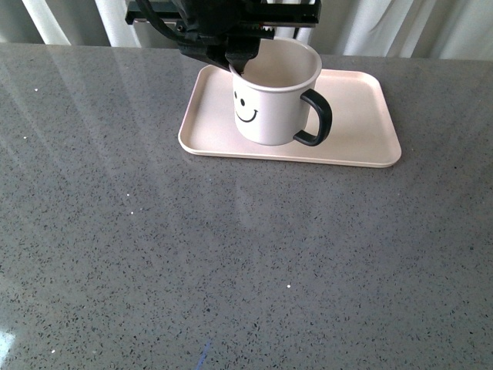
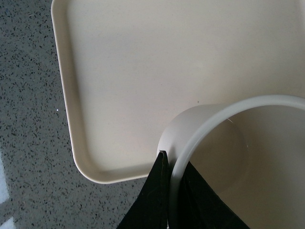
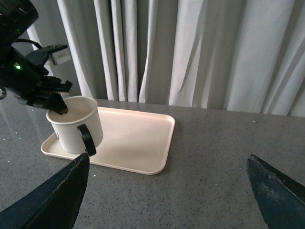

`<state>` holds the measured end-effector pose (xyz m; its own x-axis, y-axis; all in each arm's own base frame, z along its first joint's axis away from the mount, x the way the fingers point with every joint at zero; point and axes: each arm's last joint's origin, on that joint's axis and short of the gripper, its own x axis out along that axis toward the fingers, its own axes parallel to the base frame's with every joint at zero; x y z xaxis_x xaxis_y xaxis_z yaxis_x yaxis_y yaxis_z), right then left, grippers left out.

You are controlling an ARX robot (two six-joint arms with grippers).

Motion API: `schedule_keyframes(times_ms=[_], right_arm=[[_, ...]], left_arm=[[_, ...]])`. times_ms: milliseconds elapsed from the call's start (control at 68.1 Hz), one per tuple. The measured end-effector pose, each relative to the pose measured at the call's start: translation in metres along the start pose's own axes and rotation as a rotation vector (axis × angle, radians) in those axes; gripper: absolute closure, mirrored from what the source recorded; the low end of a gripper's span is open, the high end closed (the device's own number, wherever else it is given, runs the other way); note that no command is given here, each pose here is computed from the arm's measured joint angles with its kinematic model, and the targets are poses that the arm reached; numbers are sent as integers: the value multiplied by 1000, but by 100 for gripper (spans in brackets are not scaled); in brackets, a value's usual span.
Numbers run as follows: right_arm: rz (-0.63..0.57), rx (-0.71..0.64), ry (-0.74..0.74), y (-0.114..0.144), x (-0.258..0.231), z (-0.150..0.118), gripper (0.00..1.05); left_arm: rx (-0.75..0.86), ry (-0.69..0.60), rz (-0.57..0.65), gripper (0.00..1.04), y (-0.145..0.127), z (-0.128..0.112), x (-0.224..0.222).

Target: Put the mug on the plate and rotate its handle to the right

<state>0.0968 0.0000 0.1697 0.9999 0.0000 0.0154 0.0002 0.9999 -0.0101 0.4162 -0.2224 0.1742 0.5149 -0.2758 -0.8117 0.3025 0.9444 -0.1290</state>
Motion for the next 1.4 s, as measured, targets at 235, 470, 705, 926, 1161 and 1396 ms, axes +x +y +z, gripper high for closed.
schedule_keyframes(times_ms=[235, 470, 705, 926, 1161, 1396], right_arm=[[0, 0, 0, 0, 0, 0, 9], [0, 0, 0, 0, 0, 0, 9], [0, 0, 0, 0, 0, 0, 9], [0, 0, 0, 0, 0, 0, 9], [0, 0, 0, 0, 0, 0, 9], [0, 0, 0, 0, 0, 0, 9]], left_arm=[[1, 31, 3, 103, -3, 12, 31], [-10, 20, -2, 103, -4, 18, 40], [-13, 33, 8, 103, -3, 16, 52], [-14, 35, 12, 103, -2, 15, 56], [-15, 28, 10, 103, -2, 16, 57], [-15, 29, 5, 78, -2, 16, 57]])
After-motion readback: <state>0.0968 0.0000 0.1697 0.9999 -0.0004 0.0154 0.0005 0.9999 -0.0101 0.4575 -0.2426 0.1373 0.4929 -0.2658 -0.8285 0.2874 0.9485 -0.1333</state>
